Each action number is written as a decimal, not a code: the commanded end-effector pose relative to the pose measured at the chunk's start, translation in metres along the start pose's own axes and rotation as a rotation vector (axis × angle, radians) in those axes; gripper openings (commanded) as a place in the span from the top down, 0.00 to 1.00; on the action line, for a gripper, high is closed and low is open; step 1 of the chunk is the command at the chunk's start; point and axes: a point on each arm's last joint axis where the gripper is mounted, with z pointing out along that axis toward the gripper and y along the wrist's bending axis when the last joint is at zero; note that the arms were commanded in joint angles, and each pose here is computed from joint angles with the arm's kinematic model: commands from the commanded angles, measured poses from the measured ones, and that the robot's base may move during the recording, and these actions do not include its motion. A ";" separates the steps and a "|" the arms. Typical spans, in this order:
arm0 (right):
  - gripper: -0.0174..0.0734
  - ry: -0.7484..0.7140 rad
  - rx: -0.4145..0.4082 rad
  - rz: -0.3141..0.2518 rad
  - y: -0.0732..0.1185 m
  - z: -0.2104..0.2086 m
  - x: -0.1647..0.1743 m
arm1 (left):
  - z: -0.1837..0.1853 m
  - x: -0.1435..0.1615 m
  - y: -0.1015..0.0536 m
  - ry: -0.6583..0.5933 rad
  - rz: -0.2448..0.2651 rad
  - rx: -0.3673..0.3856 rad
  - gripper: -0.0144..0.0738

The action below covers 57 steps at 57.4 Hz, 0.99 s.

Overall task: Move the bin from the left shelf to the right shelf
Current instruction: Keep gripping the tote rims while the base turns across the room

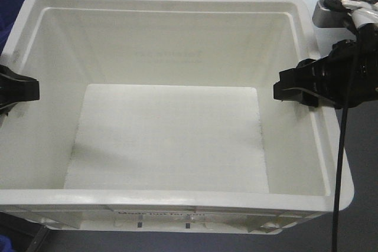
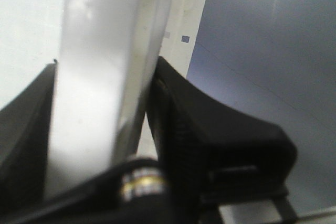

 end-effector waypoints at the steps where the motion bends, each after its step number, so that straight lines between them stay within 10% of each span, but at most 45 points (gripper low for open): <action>1: 0.81 -0.162 -0.029 -0.044 0.009 -0.020 -0.015 | -0.020 -0.021 -0.010 -0.201 0.032 0.063 0.85; 57: 0.81 -0.162 -0.029 -0.044 0.009 -0.020 -0.015 | -0.020 -0.021 -0.010 -0.201 0.032 0.063 0.85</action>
